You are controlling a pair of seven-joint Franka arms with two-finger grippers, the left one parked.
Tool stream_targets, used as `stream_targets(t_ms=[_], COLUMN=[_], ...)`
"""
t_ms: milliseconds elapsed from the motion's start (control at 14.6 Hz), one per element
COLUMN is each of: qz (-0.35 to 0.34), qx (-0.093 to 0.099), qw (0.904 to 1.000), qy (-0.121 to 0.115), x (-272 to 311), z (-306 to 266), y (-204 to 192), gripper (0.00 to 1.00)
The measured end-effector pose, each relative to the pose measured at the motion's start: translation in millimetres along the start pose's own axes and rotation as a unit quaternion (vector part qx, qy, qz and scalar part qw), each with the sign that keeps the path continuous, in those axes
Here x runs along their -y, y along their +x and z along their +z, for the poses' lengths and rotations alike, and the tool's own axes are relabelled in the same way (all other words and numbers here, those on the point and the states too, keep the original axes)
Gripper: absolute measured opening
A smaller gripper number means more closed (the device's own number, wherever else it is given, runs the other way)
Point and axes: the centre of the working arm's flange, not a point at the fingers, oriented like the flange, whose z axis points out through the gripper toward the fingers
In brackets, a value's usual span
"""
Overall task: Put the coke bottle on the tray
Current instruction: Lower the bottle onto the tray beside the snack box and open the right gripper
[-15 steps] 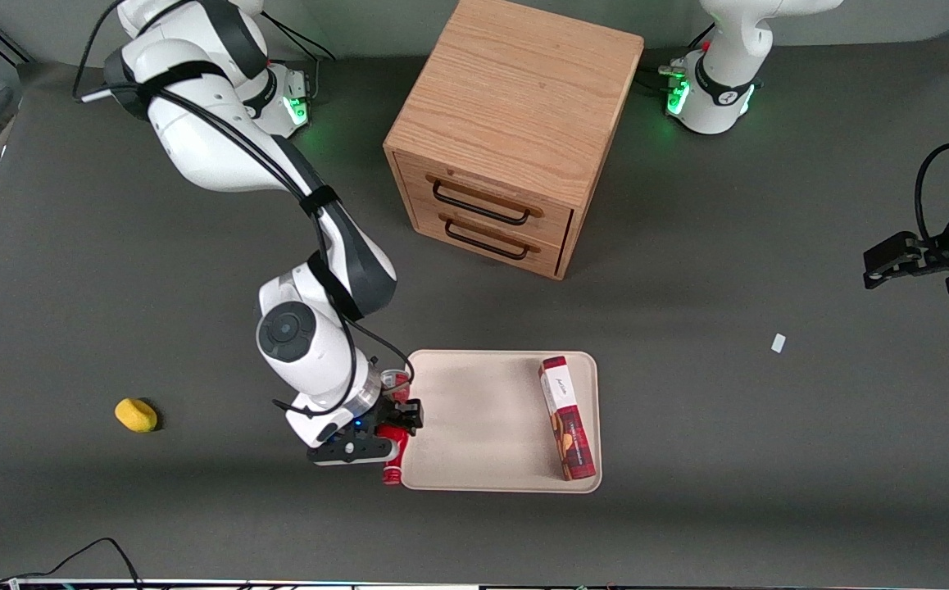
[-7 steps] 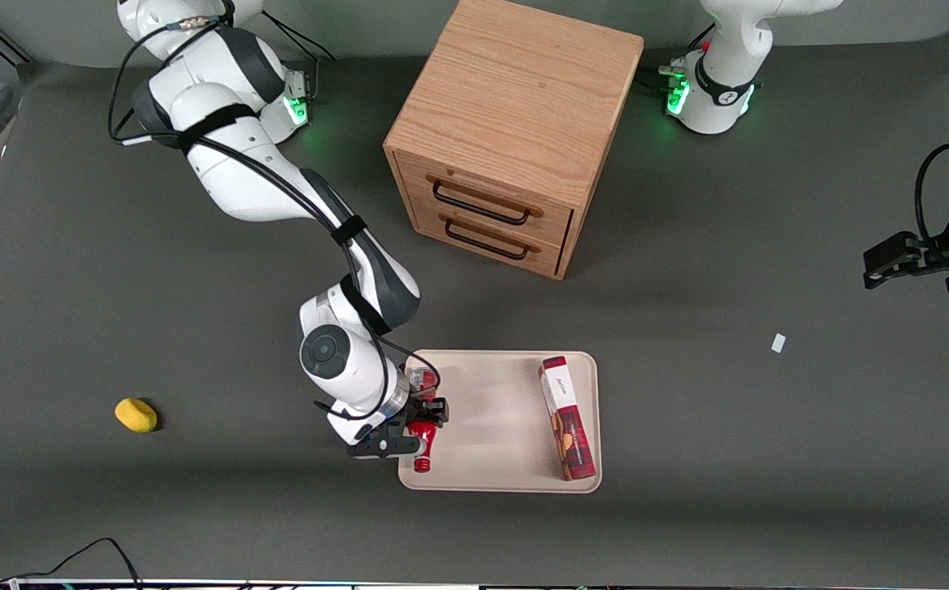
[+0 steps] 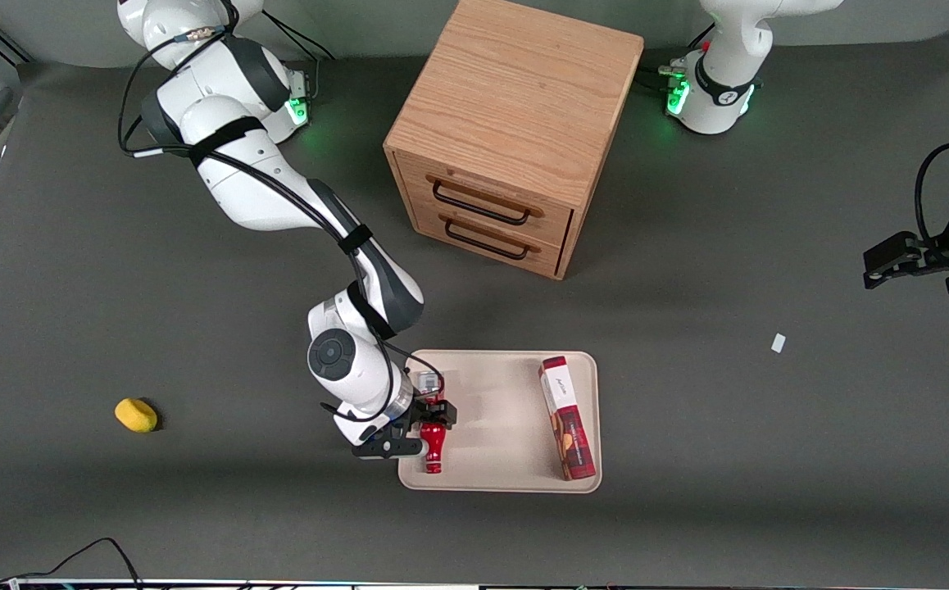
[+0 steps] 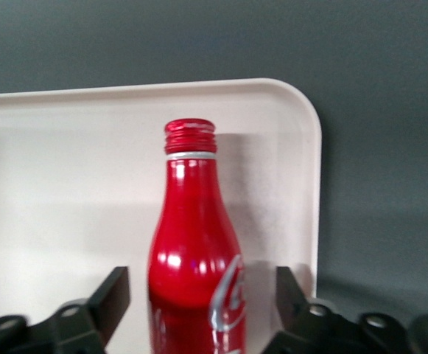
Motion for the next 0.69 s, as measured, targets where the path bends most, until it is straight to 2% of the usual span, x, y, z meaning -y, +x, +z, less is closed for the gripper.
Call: stream_targets(t_ms=[480,686], qz=[0.000,0.001], qx=[-0.010,-0.024], qw=[0.9999,0.9997], qy=[0.005,0.007], x=[2.9,2.7], z=[-8.6,-28.0], y=[6.4,16.6], gripper=[1.00,1.00])
